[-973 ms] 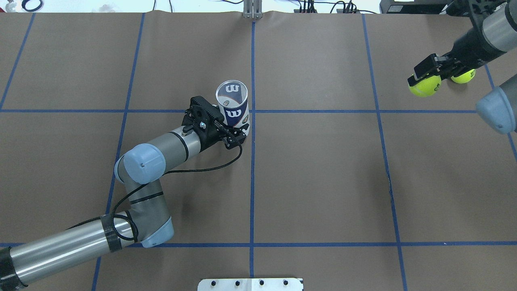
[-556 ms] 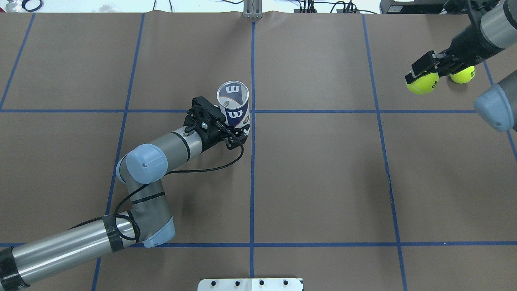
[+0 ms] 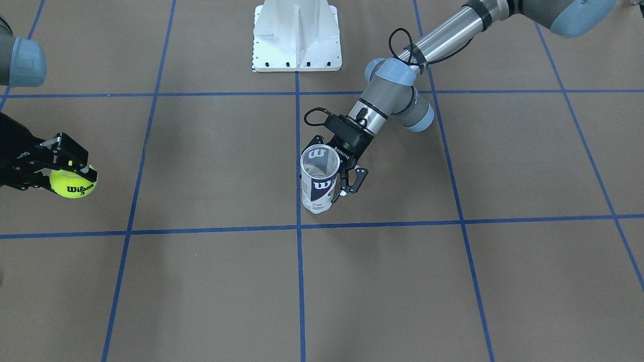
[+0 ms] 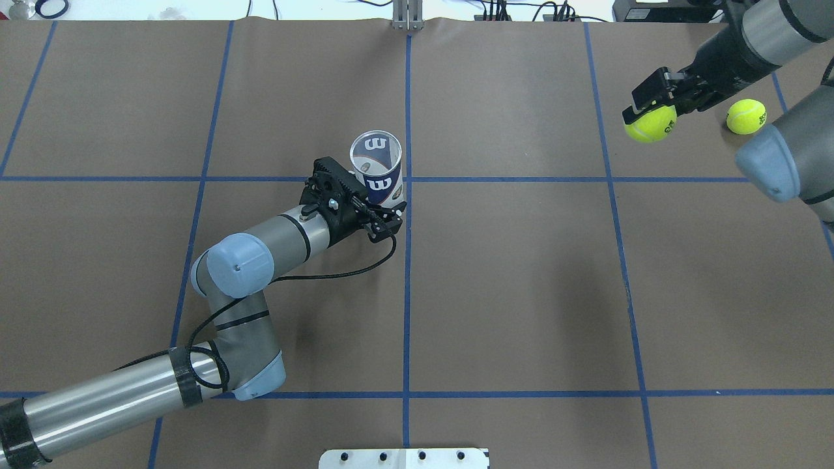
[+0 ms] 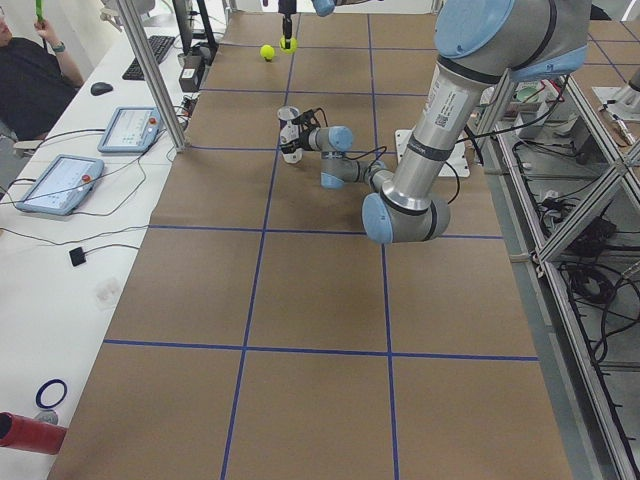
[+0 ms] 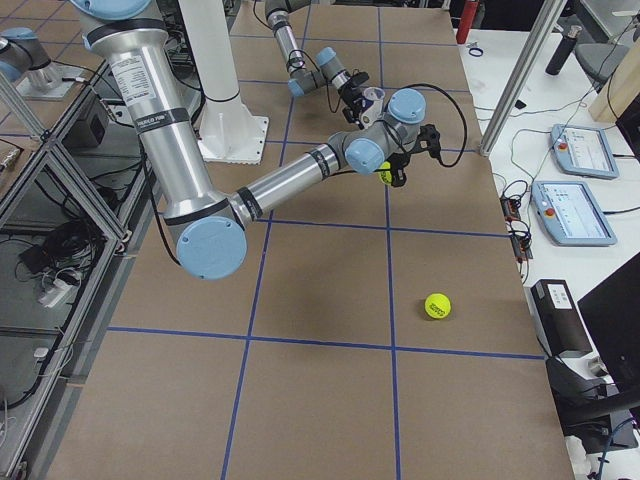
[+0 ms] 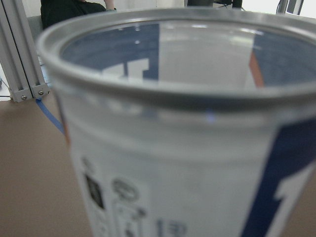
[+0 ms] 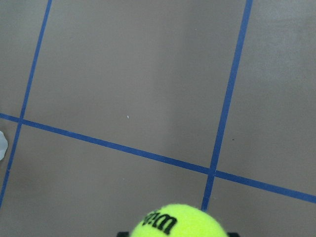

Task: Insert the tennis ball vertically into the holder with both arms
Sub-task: 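Carry the held ball with the right gripper over the can's opening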

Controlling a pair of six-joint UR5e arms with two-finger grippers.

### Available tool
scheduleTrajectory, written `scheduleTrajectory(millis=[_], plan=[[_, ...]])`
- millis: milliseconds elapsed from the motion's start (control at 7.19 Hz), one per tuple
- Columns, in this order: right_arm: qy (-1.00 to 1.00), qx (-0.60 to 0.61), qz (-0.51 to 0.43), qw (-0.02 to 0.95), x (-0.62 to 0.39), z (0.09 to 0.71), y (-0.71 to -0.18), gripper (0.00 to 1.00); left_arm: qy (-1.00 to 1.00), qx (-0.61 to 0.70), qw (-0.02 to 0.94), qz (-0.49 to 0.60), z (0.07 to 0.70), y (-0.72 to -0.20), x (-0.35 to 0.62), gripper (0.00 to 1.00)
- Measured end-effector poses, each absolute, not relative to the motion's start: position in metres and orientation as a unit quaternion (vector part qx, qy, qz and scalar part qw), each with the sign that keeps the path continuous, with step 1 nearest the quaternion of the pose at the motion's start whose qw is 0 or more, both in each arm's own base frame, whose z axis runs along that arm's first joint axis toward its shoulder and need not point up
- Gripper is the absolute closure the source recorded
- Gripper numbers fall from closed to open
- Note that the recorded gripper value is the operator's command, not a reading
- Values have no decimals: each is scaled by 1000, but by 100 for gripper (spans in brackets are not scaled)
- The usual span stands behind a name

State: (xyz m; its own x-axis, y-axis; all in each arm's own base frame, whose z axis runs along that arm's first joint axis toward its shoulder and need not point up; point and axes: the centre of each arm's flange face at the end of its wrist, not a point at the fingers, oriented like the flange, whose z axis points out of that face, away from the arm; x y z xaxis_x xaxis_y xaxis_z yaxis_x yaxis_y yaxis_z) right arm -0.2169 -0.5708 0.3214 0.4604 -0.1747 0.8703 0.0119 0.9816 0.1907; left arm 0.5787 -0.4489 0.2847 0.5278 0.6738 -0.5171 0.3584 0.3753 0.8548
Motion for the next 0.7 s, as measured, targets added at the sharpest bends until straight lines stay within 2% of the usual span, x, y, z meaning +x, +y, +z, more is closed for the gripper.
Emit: scheduleTrajectory(millis=[695], plan=[[-562,48,-12,826,-282,202,-570,100,472,547,682,116,285,-449,579,1]])
